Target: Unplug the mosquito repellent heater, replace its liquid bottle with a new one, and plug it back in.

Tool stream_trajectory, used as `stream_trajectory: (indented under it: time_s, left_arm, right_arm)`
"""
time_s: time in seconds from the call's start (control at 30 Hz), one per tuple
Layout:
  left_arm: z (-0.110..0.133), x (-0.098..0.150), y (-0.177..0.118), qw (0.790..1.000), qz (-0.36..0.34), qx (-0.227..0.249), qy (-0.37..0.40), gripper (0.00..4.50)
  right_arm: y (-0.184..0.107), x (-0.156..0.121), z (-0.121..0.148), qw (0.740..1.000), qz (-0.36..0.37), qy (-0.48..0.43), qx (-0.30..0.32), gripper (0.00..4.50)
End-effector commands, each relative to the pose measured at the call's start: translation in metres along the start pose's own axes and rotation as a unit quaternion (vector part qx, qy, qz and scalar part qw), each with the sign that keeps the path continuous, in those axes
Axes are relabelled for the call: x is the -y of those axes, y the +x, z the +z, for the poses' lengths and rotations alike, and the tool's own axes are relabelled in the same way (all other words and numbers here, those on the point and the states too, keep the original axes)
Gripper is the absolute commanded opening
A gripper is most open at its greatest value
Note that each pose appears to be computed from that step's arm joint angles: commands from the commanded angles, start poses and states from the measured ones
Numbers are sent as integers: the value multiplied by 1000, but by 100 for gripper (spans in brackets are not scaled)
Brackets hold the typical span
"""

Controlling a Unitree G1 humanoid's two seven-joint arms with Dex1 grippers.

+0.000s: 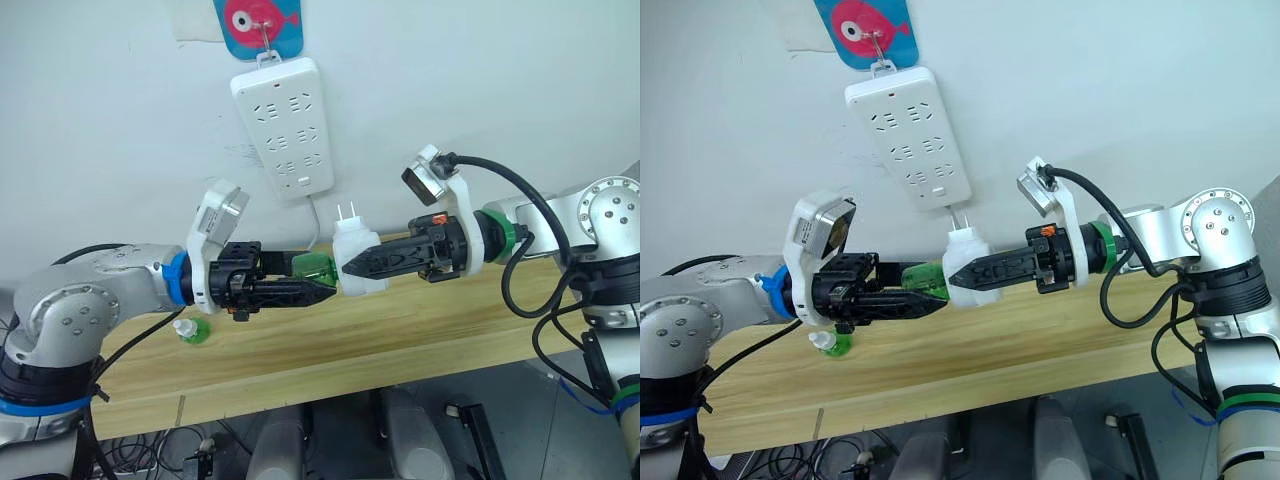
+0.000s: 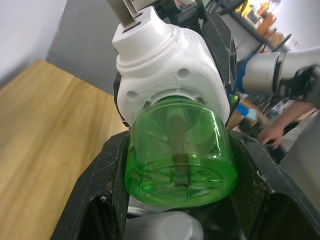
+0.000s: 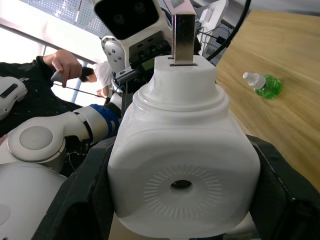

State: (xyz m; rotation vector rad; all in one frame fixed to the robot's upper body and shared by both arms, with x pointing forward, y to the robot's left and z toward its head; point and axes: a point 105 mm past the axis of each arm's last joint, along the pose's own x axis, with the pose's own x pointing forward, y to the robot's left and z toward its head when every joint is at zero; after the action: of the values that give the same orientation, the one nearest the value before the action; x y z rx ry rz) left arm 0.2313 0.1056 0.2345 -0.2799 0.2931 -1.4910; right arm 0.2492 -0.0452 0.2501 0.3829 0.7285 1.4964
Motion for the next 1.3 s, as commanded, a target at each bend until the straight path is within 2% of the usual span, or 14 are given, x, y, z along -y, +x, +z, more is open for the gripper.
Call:
stream_trajectory:
  time_s: [0.03,0.2,0.3,0.6,0.7,0.93,1.07,1.3]
  left_arm:
    - [29,30,-1,996,-68,56,0,228]
    - [35,29,-1,993,-64,83,-60,228]
    - [34,33,0,990,-75,81,-85,228]
    - [13,41,-3,985,-111,23,-133,228]
    - [8,44,-5,983,-115,6,-140,228]
    - [8,37,-7,982,-105,10,-155,228]
    - [13,34,-7,983,-103,28,-151,228]
    - [12,37,-10,983,-103,17,-153,228]
  right_arm:
    - [-2,13,-5,999,-40,15,-1,301]
    - [-1,10,-4,999,-38,5,0,301]
    - [0,8,-5,999,-36,0,-2,301]
    - [1,4,-5,999,-32,-10,-9,301]
    - [1,4,-4,999,-33,-11,-8,301]
    - [1,2,0,999,-33,-19,5,301]
    - [0,1,1,999,-33,-24,11,301]
    - [-5,2,3,999,-35,-22,23,301]
